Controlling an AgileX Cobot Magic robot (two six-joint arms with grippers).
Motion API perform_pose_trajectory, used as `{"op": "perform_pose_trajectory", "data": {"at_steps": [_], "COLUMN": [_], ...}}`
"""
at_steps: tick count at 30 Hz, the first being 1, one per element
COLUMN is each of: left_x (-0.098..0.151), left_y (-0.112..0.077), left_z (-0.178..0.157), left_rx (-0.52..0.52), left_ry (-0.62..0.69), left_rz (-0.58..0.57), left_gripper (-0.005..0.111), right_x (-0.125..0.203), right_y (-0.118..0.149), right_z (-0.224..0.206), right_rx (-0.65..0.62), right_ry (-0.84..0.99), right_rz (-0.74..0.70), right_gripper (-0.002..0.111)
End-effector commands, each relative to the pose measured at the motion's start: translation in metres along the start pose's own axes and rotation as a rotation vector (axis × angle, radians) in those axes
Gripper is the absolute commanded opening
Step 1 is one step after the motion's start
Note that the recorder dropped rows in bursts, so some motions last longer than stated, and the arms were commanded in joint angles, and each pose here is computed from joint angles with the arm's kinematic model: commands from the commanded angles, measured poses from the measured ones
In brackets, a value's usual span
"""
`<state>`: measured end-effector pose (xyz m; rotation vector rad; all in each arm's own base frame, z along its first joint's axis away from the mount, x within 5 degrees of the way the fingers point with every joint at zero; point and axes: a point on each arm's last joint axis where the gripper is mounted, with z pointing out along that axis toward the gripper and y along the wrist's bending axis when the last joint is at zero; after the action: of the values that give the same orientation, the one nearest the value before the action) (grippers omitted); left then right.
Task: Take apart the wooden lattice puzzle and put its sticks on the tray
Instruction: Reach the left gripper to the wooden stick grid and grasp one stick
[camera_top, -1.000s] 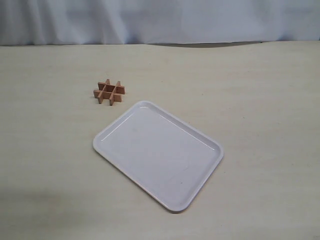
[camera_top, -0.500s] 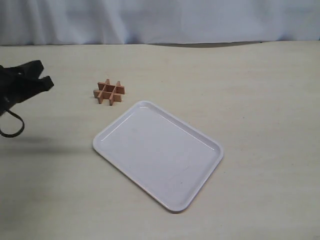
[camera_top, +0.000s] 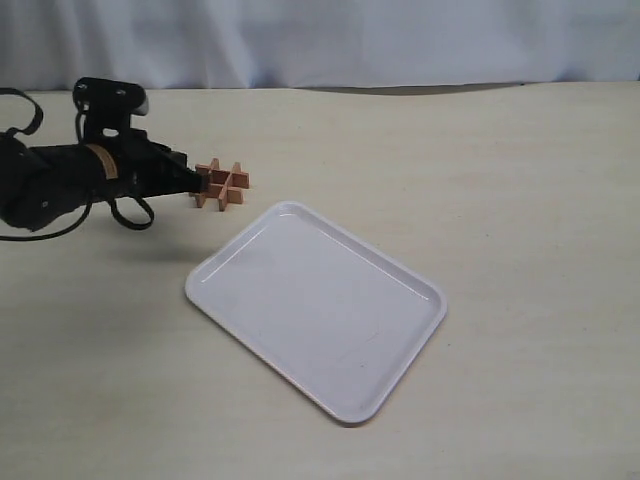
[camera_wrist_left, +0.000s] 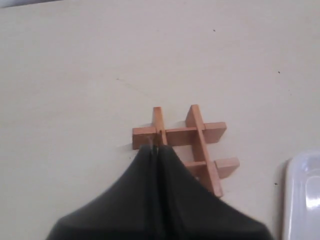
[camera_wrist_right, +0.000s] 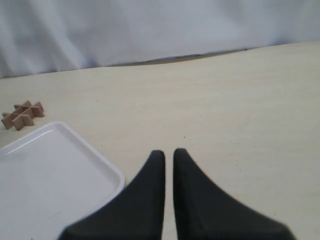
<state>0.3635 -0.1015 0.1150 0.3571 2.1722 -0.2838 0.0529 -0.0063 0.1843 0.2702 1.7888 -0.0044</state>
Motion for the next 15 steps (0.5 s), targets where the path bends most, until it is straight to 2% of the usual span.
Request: {"op": "perform_pose_trajectory", "data": {"at_steps": [1, 5, 9, 12, 15], "left_x": [-0.004, -0.002, 0.002, 0.005, 0.006], "left_y": [-0.003, -0.003, -0.001, -0.004, -0.012], "left_z": [0.003, 0.003, 0.003, 0.003, 0.004], "left_rx": [-0.024, -0.032, -0.057, -0.071, -0.069], "left_ry": [0.067, 0.086, 0.131, 0.178, 0.212], "left_rz": [0.016, -0.007, -0.119, -0.114, -0.095], "left_gripper": [0.0, 0.0, 0.0, 0.001, 0.009], "right_x": [0.001, 0.001, 0.001, 0.001, 0.001], "right_y": [0.0, 0.0, 0.0, 0.0, 0.0], "right_z": [0.001, 0.001, 0.001, 0.001, 0.001], "right_rx": [-0.001, -0.001, -0.001, -0.001, -0.001], "right_ry": [0.009, 0.009, 0.009, 0.009, 0.009], "right_rz": [0.0, 0.0, 0.0, 0.0, 0.0], "right_gripper": [0.006, 0.006, 0.006, 0.006, 0.006]}}
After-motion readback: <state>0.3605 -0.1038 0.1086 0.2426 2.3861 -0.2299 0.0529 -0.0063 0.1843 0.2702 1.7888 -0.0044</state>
